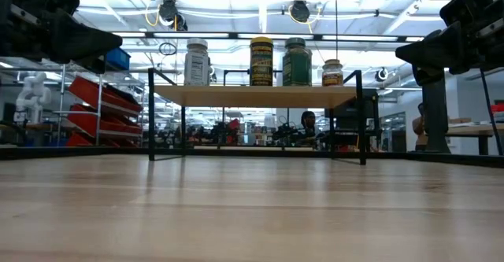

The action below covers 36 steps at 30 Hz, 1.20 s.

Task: Shelf spices

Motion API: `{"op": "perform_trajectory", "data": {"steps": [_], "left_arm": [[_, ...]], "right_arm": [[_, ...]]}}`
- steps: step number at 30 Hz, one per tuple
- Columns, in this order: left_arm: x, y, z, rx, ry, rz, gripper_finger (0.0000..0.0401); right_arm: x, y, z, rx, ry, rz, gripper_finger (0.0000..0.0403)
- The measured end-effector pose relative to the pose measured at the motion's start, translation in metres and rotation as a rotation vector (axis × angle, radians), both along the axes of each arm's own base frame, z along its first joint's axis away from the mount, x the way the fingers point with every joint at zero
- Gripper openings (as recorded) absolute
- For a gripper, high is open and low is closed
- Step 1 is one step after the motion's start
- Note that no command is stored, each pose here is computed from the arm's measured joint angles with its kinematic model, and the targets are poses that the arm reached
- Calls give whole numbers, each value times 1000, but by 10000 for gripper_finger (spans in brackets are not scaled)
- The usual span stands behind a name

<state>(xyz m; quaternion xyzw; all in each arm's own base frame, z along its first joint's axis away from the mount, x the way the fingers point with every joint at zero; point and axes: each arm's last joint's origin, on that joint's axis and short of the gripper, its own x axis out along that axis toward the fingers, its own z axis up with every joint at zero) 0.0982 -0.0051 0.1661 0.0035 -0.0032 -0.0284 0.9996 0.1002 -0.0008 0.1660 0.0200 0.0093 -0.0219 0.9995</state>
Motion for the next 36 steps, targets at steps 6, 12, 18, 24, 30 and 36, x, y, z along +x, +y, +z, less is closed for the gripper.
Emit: {"op": "perform_trajectory", "data": {"steps": [6,12,18,24,30,36], "left_arm": [[0,0,0,0,-3,10,15],[0,0,0,-1,-2,11,15],[0,0,2,5,-24,14,15],[0,0,2,-36,-22,13,15],[-2,0,12,-64,-45,-5,15],[-9,0,47,-59,-121,-9,15]], "right_arm": [[0,0,0,0,0,0,0],[0,0,0,0,0,0,0],[0,0,0,0,0,1,0],[0,0,0,0,0,0,0],[0,0,0,0,-1,0,0],[0,0,0,0,-1,1,0]]}}
